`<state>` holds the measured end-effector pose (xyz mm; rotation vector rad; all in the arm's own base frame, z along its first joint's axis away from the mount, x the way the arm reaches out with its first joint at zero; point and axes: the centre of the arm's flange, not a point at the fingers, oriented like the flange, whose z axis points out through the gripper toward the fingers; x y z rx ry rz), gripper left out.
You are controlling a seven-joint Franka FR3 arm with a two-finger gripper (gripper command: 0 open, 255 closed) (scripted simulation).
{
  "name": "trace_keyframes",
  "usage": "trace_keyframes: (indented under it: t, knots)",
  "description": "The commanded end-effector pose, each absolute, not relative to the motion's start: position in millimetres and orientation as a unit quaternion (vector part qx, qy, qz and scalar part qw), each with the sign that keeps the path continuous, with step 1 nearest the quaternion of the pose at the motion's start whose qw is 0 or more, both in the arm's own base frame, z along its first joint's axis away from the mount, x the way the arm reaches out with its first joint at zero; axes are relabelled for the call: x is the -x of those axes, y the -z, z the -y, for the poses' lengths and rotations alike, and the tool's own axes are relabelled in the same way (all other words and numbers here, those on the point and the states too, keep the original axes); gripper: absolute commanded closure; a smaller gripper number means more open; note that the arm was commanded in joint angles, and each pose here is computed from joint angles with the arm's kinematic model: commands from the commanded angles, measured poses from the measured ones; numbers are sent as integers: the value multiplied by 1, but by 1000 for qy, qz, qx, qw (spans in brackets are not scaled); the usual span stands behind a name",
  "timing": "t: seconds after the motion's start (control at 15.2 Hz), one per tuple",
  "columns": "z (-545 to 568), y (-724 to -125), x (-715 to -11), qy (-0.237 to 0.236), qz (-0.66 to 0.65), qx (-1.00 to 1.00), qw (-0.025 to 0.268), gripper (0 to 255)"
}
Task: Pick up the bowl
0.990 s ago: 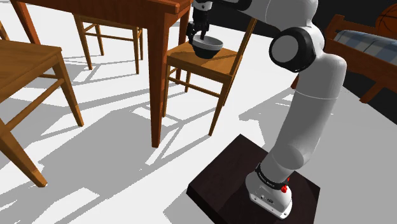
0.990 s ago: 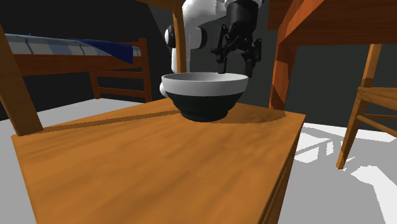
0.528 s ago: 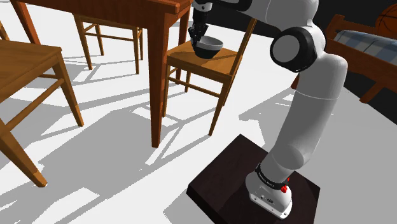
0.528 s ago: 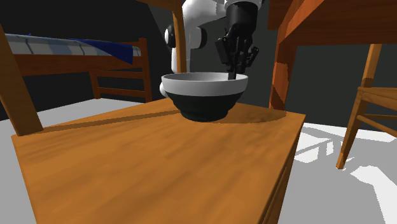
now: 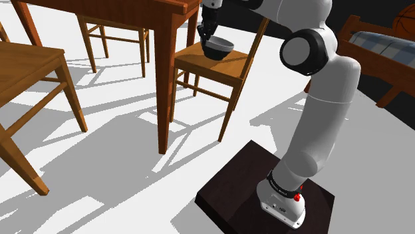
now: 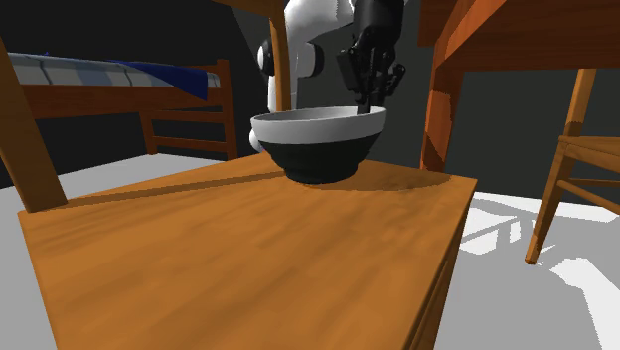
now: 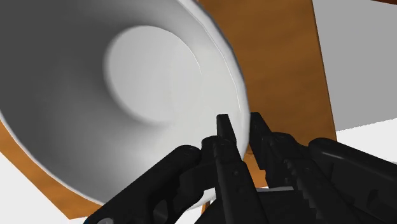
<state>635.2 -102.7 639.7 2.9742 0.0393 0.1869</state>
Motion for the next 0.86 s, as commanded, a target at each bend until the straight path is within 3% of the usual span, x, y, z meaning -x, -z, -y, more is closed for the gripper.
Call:
trace_keyframes:
  t: [0.0,0.79]
  knots:
    - [103,-651,-636,-63,-13,-995,81,255]
    - [103,-705,-636,-63,-13,-995,81,255]
